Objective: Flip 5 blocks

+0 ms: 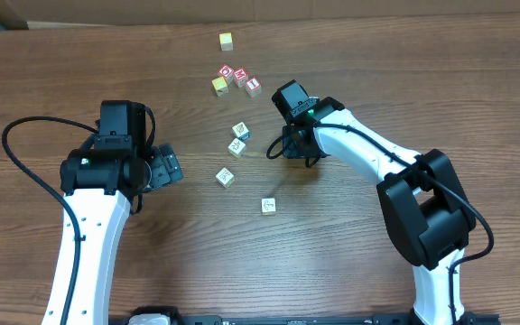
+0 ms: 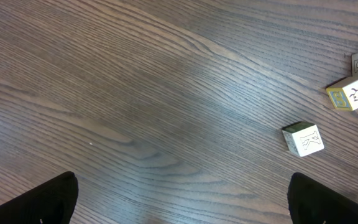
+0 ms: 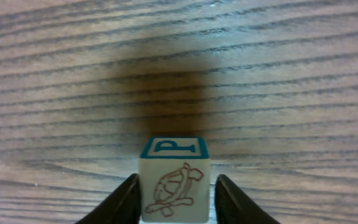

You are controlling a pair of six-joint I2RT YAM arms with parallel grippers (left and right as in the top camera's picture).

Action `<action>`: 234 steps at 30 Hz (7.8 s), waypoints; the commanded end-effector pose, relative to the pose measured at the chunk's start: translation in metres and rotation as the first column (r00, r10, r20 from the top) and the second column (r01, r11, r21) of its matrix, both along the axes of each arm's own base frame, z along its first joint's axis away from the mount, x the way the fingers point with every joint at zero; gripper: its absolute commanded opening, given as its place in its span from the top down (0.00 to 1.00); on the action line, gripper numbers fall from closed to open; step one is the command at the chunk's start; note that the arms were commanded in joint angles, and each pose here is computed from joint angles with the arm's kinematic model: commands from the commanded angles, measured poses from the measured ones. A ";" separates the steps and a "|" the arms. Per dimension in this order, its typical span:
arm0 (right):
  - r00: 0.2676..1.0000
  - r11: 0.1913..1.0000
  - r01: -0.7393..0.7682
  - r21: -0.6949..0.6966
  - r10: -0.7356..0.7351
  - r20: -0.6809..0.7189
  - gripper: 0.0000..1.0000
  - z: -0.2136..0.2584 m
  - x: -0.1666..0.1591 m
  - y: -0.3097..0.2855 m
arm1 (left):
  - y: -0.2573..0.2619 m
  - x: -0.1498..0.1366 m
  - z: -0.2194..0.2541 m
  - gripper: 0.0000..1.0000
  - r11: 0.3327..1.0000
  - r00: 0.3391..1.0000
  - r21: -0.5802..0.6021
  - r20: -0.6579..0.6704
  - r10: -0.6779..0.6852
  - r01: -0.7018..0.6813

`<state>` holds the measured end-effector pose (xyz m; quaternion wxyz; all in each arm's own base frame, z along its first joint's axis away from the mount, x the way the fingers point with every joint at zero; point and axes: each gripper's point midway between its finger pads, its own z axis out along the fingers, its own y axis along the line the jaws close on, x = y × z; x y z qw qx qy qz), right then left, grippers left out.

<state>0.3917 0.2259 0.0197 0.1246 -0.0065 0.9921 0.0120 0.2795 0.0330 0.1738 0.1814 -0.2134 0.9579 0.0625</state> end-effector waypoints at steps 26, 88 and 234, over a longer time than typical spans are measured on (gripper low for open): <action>0.998 0.980 -0.015 0.200 0.026 -0.054 0.82 0.195 -0.082 0.002 | 0.004 0.002 0.003 0.00 1.000 1.000 0.022 0.003 -0.010 0.010; 0.999 0.984 -0.047 0.171 0.050 -0.016 0.62 0.029 -0.121 0.033 | 0.004 0.002 0.003 0.00 1.000 1.000 0.022 0.003 -0.010 0.010; 0.843 0.836 0.519 0.181 -0.535 0.054 0.00 0.040 -0.013 -0.208 | 0.007 0.006 0.006 0.00 0.999 1.000 0.042 0.023 -0.003 0.002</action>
